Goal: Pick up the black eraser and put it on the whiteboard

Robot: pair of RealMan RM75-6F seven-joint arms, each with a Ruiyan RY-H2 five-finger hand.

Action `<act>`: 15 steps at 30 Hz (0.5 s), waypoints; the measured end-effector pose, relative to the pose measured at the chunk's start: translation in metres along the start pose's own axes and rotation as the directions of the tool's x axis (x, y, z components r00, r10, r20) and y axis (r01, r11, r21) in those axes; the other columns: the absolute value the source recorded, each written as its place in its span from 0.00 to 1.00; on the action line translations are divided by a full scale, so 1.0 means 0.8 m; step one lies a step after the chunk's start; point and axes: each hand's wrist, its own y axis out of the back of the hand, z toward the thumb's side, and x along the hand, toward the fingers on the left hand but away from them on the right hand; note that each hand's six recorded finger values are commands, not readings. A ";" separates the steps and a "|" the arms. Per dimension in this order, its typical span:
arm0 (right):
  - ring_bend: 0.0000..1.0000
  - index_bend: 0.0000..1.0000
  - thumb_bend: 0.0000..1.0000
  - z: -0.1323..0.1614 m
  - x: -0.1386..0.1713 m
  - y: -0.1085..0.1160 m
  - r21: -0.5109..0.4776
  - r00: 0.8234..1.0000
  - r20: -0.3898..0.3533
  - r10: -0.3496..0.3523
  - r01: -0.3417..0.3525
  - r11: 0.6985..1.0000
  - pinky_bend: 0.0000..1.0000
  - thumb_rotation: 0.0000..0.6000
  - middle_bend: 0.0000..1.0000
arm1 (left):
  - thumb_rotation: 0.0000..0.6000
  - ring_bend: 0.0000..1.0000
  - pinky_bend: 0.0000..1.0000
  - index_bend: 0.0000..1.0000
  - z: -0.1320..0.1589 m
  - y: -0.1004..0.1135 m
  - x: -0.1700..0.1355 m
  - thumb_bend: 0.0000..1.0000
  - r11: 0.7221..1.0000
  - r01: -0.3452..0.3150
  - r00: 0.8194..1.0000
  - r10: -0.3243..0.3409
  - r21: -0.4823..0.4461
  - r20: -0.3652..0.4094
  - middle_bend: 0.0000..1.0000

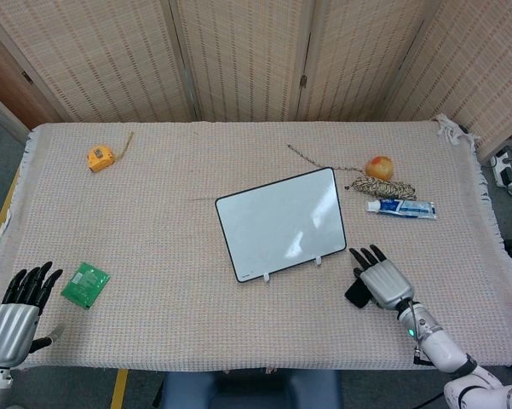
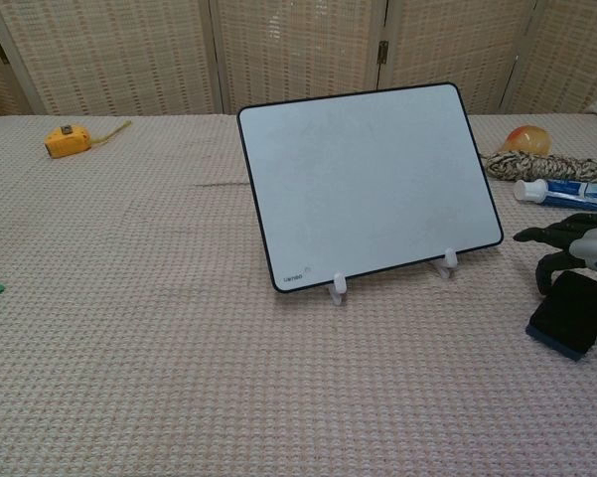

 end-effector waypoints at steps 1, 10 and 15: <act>0.05 0.48 0.31 0.000 -0.001 0.001 0.001 1.000 0.002 -0.011 0.011 1.000 0.00 1.00 0.00 | 1.00 0.00 0.00 0.00 0.000 0.000 0.000 0.24 1.000 0.000 1.000 0.000 -0.001 0.000 0.01; 0.10 0.61 0.31 0.000 -0.004 0.012 -0.007 0.993 0.025 -0.115 0.116 0.993 0.00 1.00 0.05 | 1.00 0.00 0.00 0.00 -0.001 0.001 0.000 0.24 1.000 -0.003 1.000 0.003 0.000 -0.002 0.01; 0.04 0.61 0.31 0.002 -0.003 0.038 -0.025 0.971 0.039 -0.236 0.237 0.971 0.00 1.00 0.05 | 1.00 0.00 0.00 0.00 0.000 0.000 0.000 0.24 1.000 0.003 1.000 -0.003 0.004 0.000 0.01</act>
